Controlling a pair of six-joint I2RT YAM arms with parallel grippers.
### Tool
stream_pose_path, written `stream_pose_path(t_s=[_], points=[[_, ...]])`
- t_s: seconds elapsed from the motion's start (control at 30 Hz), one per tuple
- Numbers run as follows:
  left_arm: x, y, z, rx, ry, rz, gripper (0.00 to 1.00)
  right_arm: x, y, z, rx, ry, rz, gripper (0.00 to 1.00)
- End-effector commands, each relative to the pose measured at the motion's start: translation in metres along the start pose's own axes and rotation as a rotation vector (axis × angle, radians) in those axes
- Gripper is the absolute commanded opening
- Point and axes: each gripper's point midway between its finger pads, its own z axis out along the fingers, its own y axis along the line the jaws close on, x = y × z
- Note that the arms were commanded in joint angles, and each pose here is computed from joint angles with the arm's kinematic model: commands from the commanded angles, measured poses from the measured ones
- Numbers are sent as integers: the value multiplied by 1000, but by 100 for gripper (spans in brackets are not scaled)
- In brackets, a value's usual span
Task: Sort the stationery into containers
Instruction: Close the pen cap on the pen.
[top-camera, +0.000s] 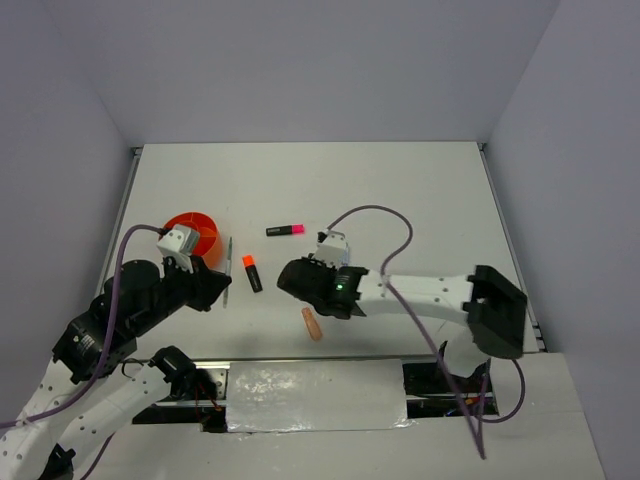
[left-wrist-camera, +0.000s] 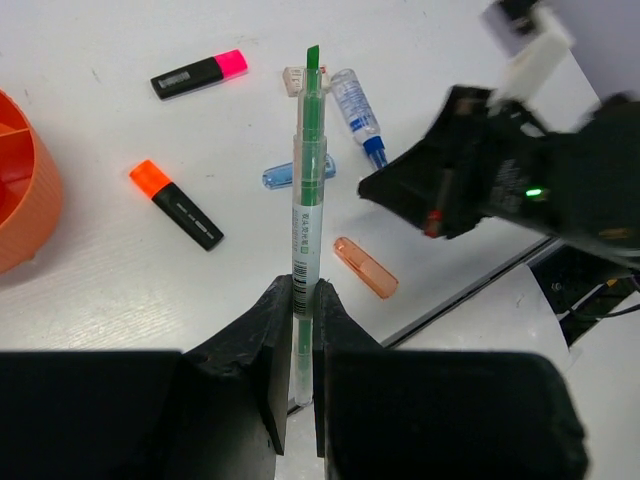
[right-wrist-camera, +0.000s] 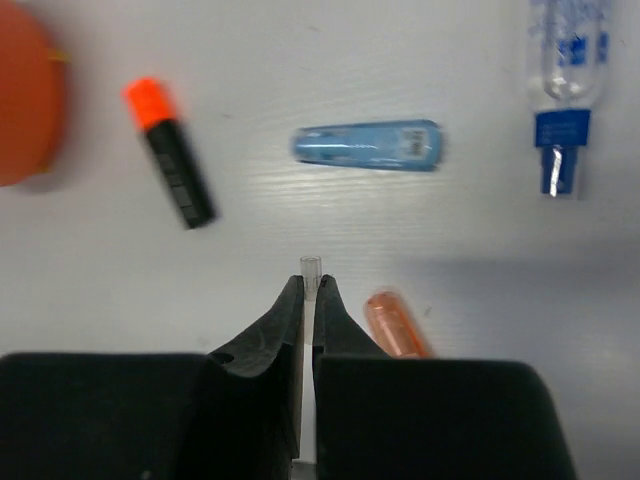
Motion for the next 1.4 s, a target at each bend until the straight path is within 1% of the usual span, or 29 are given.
stream_pose_path(t_s=[0.0, 0.03, 0.07, 0.1, 0.13, 0.17, 0.2, 0.23, 0.27, 0.33, 0.4, 0.43, 0.47, 0.5, 0.53, 0.57, 0.63, 0.7, 0.87, 1.0, 1.17, 1.37], points=[[-18, -18, -4, 86, -59, -2, 0, -44, 12, -39, -170, -134, 41, 0], [-18, -25, -4, 125, -58, -11, 0, -60, 28, -51, -264, -180, 80, 0], [-25, -35, -4, 175, -90, -18, 0, -83, 33, -76, -347, -228, 119, 0], [-22, -42, -1, 217, -85, -45, 0, -90, 26, -81, -364, -267, 86, 0], [-21, -56, -4, 297, -84, -51, 0, -101, 27, -92, -401, -299, 104, 0], [-34, -69, -7, 370, -147, -53, 0, -128, 33, -120, -500, -369, 150, 0], [-27, -73, -2, 407, -137, -78, 0, -132, 31, -127, -543, -393, 154, 0], [-26, -84, -6, 479, -143, -79, 0, -150, 39, -147, -628, -448, 206, 2], [-30, -91, -3, 530, -179, -93, 0, -161, 34, -163, -671, -498, 190, 3], [-28, -101, -3, 603, -188, -102, 0, -182, 38, -191, -767, -569, 221, 3], [-27, -107, 2, 654, -209, -127, 0, -199, 36, -212, -806, -632, 210, 3], [-27, -112, 2, 695, -213, -126, 0, -208, 37, -227, -854, -667, 224, 3], [-20, -113, 7, 712, -197, -150, 0, -212, 37, -234, -870, -687, 216, 3], [-26, -117, 4, 748, -234, -143, 0, -216, 37, -239, -886, -704, 220, 2], [-24, -119, 6, 765, -232, -149, 0, -222, 41, -254, -949, -733, 231, 2], [-18, -121, 8, 786, -211, -162, 0, -226, 41, -260, -965, -755, 218, 2], [-22, -126, 7, 824, -226, -160, 0, -226, 48, -264, -978, -748, 195, 2], [-18, -128, 6, 849, -212, -167, 0, -231, 54, -271, -991, -742, 190, 2], [-20, -130, 4, 860, -218, -156, 0, -220, 71, -267, -1028, -703, 150, 3], [-18, -136, -2, 906, -207, -136, 0, -208, 82, -265, -1078, -683, 107, 3], [-13, -136, 1, 908, -183, -135, 0, -201, 96, -268, -1118, -662, 60, 3], [-9, -135, 5, 912, -170, -138, 0, -194, 100, -259, -1105, -636, 38, 3]])
